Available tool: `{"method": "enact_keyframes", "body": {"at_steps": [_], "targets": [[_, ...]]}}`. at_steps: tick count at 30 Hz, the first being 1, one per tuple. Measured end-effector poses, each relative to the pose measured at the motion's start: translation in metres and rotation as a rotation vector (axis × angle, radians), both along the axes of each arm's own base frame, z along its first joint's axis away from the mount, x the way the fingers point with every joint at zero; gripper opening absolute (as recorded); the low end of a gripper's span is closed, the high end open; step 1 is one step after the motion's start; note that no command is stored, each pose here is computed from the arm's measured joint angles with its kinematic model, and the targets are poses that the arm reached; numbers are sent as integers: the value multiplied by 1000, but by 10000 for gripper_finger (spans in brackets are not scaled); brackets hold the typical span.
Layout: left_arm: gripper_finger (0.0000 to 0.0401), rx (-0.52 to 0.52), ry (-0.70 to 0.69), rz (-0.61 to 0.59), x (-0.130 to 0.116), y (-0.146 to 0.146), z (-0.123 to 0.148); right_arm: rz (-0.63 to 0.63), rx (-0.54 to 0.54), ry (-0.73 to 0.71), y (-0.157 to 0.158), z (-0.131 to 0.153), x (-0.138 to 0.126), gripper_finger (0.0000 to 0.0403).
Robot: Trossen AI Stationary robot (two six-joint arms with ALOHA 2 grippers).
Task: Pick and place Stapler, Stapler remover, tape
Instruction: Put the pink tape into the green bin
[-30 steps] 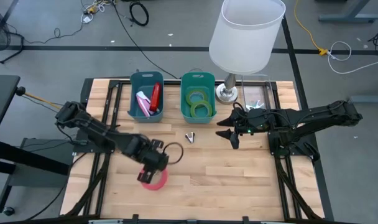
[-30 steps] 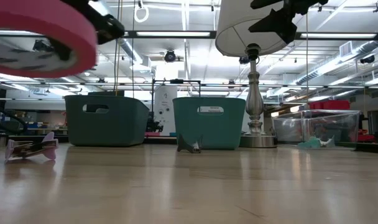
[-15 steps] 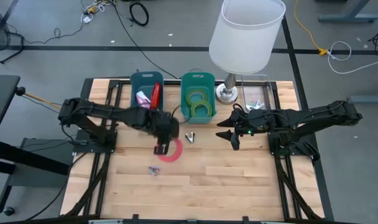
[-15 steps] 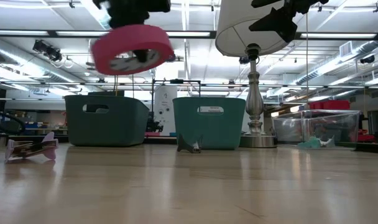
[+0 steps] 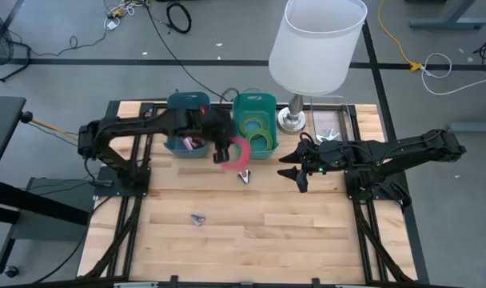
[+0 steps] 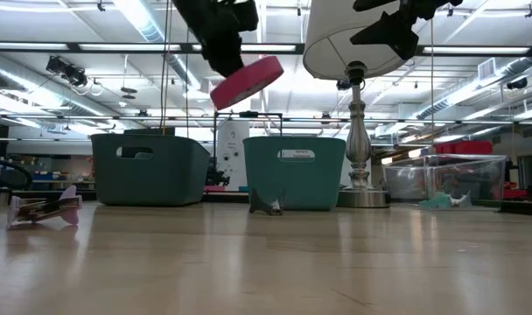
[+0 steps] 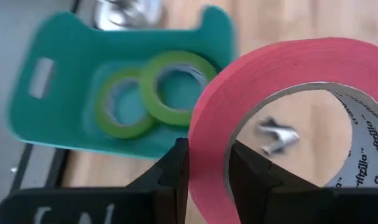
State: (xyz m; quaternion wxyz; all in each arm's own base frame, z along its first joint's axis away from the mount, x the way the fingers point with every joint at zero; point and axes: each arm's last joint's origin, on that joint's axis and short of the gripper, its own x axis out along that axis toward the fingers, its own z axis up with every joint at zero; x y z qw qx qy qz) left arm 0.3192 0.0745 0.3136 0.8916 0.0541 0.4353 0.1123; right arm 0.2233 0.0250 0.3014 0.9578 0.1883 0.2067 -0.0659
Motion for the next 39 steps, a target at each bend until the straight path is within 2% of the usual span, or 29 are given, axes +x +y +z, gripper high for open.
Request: {"method": "enact_keyframes", "body": {"at_steps": [14,24,32,39], "targets": [[96,88,-275,206,-5,72,21,-192,-49,-18,-6,1,-1,239],[96,92,-394,205,-4,92,26,-265,-2,-34,-7,1,-1,239],[96,44,-348,190,21,106,-11,-289,-12,-40,-8,1,-1,239],[97,65,-314,233,38,119,-41,-289,-13,-36,-8,1,-1,239]]}}
